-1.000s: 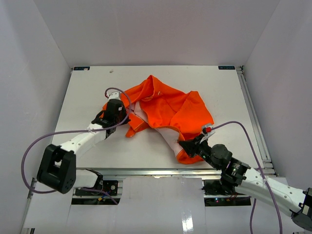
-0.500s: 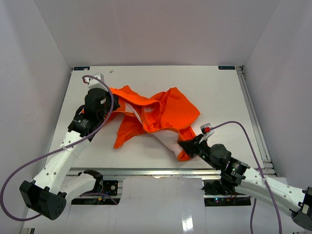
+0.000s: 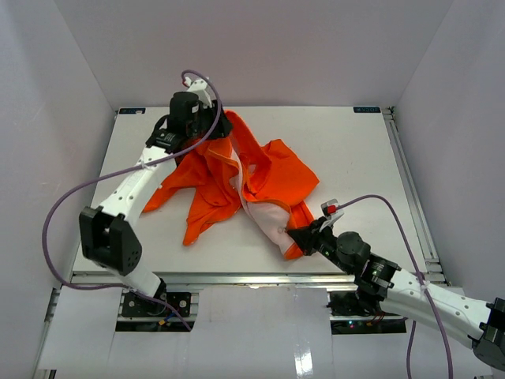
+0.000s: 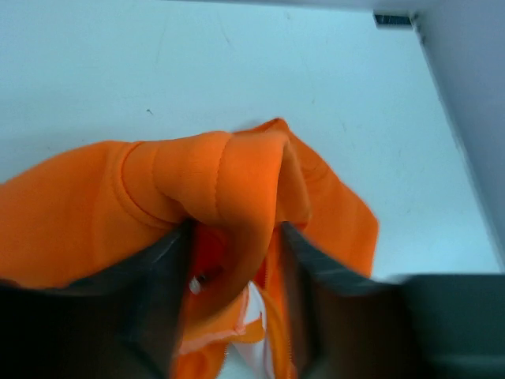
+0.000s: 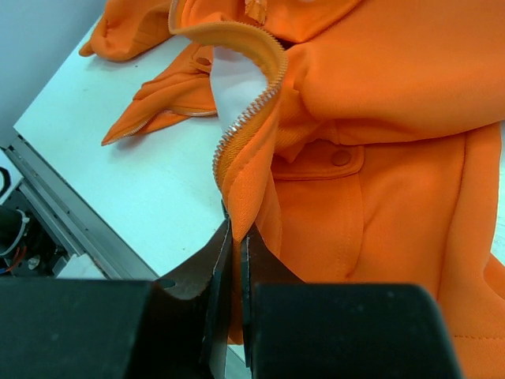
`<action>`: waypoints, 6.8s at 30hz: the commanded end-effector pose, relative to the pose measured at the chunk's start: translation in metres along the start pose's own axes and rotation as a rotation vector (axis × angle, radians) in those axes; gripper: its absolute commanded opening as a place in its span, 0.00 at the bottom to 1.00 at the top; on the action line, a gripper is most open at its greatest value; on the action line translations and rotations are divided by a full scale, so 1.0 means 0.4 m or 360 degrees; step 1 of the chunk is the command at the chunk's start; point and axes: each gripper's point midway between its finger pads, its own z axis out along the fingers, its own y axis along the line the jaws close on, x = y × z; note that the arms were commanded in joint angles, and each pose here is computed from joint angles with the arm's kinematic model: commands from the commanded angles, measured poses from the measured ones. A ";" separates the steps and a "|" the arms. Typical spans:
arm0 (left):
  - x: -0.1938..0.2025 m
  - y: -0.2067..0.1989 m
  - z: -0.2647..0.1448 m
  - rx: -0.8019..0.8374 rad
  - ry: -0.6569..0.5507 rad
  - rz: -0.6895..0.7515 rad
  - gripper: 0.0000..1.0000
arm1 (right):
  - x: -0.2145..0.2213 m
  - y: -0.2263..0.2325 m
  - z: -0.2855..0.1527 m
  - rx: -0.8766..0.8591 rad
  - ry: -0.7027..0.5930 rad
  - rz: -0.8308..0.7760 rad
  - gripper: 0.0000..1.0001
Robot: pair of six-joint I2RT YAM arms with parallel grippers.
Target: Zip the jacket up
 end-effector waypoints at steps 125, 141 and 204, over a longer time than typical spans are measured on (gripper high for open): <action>0.692 0.234 -0.239 0.0044 0.1310 0.0386 0.56 | -0.031 0.113 -0.020 -0.0402 -0.0091 0.0027 0.08; 0.738 0.298 -0.225 -0.0145 0.1420 0.0449 0.17 | -0.036 0.107 -0.025 -0.0386 -0.0106 0.0035 0.08; 0.546 -0.164 -0.311 0.1003 -0.0192 0.0013 0.00 | 0.034 0.159 0.146 -0.0430 0.0212 -0.0208 0.08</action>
